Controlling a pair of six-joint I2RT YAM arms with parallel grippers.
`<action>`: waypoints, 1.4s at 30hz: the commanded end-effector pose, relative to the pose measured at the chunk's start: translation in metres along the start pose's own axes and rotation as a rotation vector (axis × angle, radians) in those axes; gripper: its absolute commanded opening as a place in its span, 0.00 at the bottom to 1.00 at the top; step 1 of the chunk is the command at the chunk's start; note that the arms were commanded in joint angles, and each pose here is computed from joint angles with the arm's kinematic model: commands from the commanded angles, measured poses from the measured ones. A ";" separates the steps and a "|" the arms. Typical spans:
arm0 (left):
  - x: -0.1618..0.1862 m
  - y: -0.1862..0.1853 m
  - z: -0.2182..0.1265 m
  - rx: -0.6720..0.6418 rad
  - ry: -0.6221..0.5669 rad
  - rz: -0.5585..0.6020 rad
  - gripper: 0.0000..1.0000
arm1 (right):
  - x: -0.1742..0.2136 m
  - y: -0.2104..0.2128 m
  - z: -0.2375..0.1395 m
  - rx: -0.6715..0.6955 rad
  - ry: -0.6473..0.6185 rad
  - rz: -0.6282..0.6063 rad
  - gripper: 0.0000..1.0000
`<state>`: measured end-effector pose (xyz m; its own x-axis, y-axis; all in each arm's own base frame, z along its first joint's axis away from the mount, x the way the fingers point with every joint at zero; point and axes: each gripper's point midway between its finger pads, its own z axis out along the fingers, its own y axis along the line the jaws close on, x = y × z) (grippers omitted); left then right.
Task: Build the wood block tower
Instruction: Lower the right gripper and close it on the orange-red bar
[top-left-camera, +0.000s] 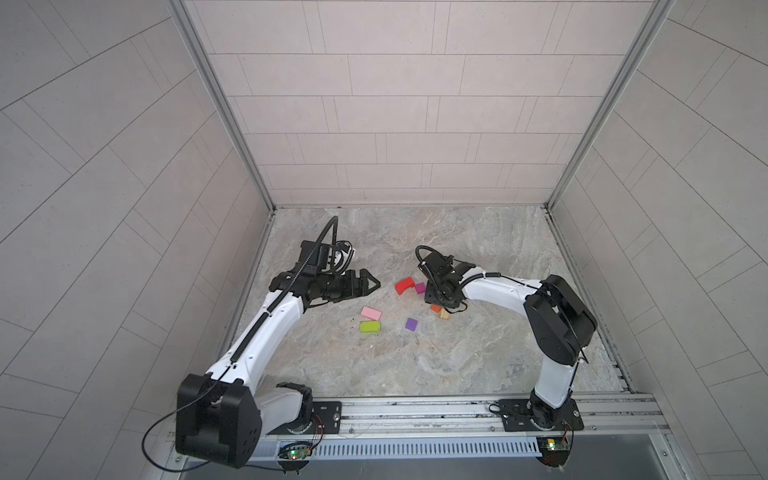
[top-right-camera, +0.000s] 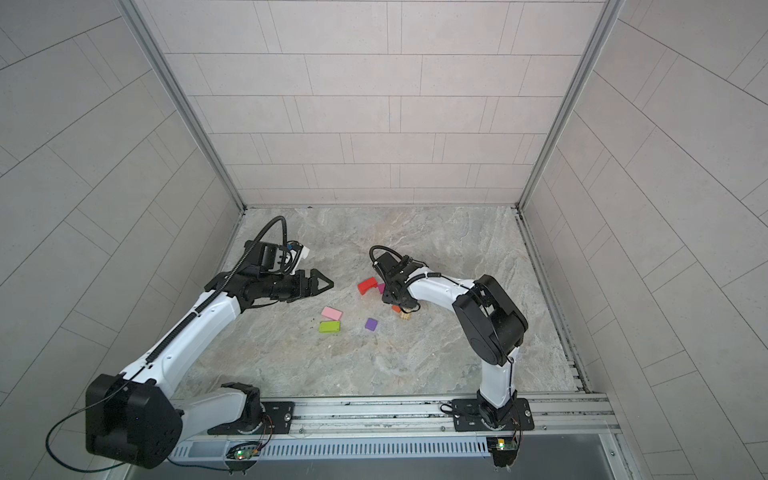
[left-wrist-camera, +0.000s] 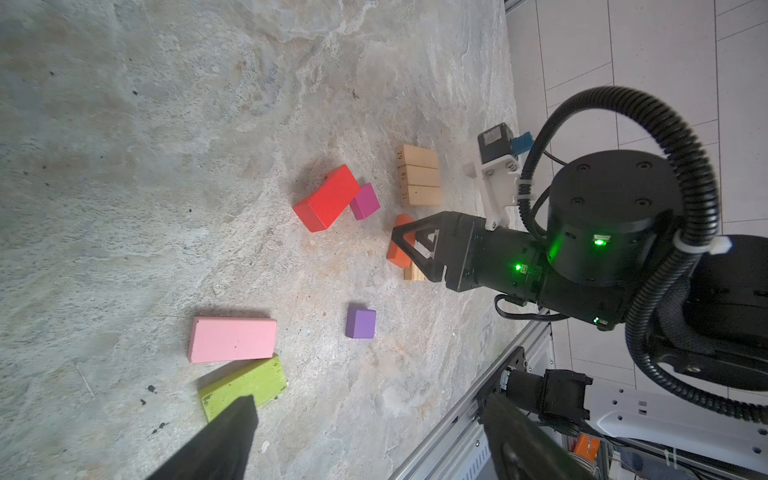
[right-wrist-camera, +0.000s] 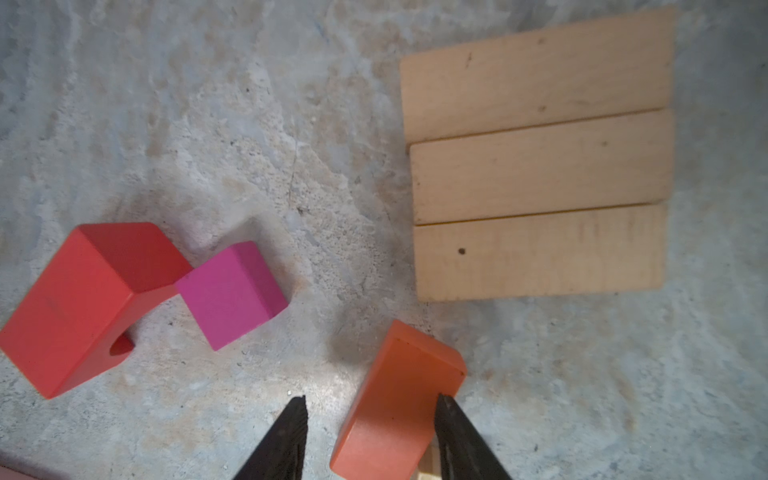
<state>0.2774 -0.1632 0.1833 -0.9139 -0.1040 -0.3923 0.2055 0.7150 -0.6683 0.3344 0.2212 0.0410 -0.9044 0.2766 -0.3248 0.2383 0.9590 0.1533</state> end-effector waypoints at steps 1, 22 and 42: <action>0.001 -0.004 -0.002 0.011 -0.010 0.013 0.92 | 0.004 -0.006 0.001 0.029 0.005 -0.004 0.51; 0.002 -0.003 -0.002 0.010 -0.008 0.010 0.92 | 0.001 -0.010 -0.011 0.029 -0.018 -0.013 0.57; 0.002 -0.003 -0.002 0.008 -0.010 0.014 0.92 | 0.007 -0.009 0.012 0.042 0.024 0.023 0.54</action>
<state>0.2771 -0.1632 0.1835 -0.9136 -0.1038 -0.3932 0.2063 0.7149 -0.6681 0.3270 0.2152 0.0273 -0.9124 0.2789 -0.2997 0.2512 0.9594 0.1281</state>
